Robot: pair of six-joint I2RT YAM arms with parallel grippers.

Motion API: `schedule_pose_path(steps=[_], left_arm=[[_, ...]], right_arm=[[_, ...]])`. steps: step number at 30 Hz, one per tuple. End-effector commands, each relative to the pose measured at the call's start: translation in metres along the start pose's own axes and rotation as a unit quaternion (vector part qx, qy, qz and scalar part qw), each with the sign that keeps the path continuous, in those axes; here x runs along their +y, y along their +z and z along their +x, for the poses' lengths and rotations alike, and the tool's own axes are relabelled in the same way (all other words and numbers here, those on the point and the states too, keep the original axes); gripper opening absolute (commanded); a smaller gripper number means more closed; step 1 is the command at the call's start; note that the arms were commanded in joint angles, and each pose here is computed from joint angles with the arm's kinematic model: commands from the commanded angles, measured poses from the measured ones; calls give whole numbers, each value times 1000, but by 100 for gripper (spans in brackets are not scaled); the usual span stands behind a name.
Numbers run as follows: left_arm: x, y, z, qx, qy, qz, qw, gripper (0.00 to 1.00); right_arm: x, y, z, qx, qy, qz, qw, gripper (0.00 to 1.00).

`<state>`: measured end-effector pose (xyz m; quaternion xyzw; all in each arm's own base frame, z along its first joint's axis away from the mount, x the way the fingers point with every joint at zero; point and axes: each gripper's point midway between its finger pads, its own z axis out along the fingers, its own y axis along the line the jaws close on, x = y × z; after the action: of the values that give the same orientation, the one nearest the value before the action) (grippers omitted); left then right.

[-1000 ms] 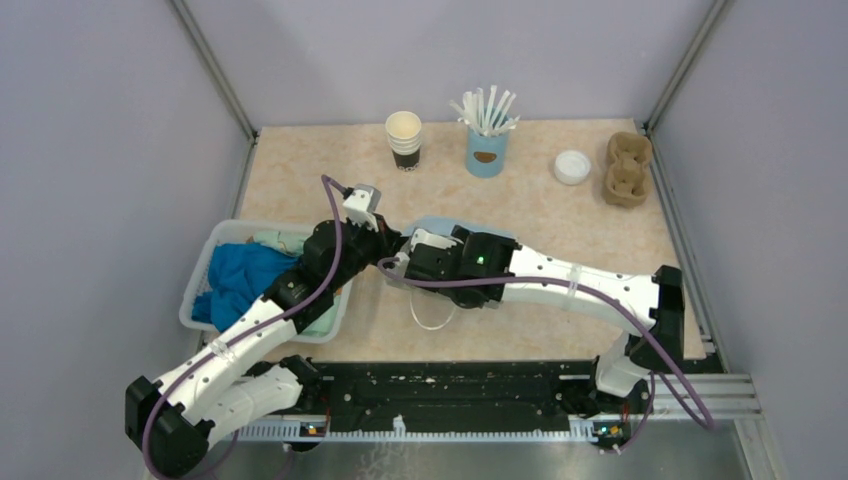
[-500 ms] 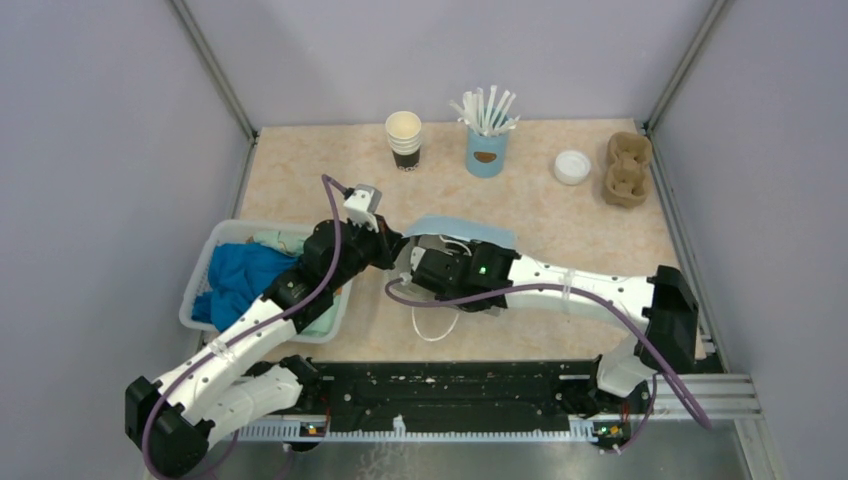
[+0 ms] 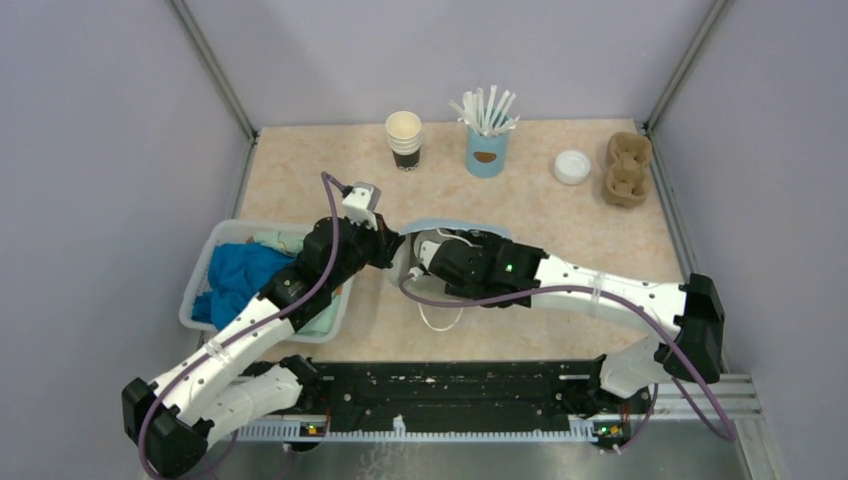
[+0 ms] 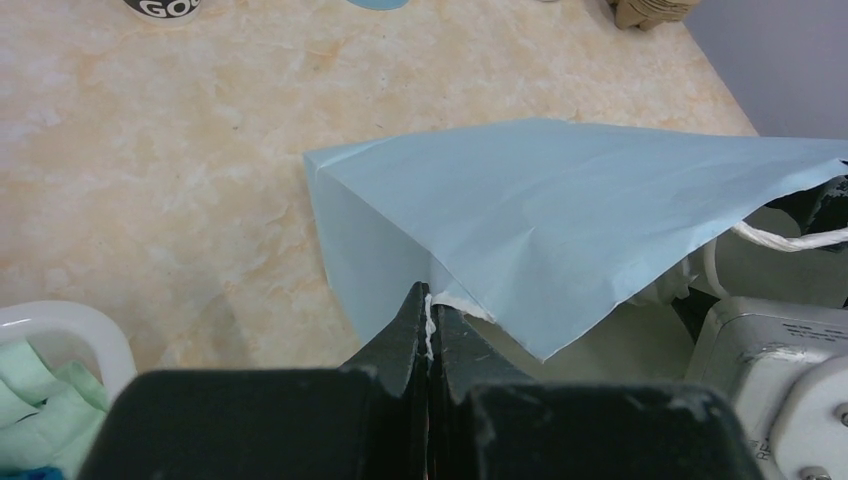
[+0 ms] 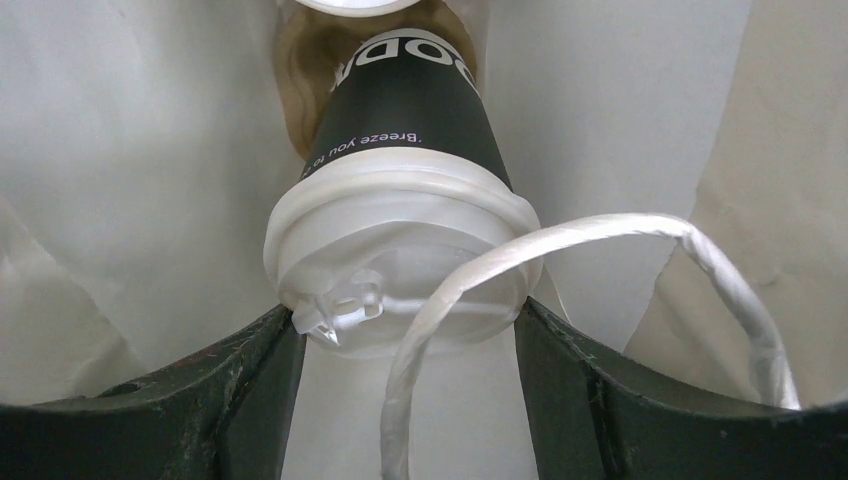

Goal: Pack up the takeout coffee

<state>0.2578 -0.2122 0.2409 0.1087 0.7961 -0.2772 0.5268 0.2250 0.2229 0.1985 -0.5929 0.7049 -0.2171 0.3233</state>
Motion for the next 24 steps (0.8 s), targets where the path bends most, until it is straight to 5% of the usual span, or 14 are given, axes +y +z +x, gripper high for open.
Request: schedule_pose_path(steps=[1,24], left_arm=[[-2,-5,-19,-25,11,-5,1000,0],[-15,8,-3,10,31,8,999,0]], right_arm=[[-10,-3,12,17,16,6,1000,49],[-9,17,29,67,89,-10,994,48]])
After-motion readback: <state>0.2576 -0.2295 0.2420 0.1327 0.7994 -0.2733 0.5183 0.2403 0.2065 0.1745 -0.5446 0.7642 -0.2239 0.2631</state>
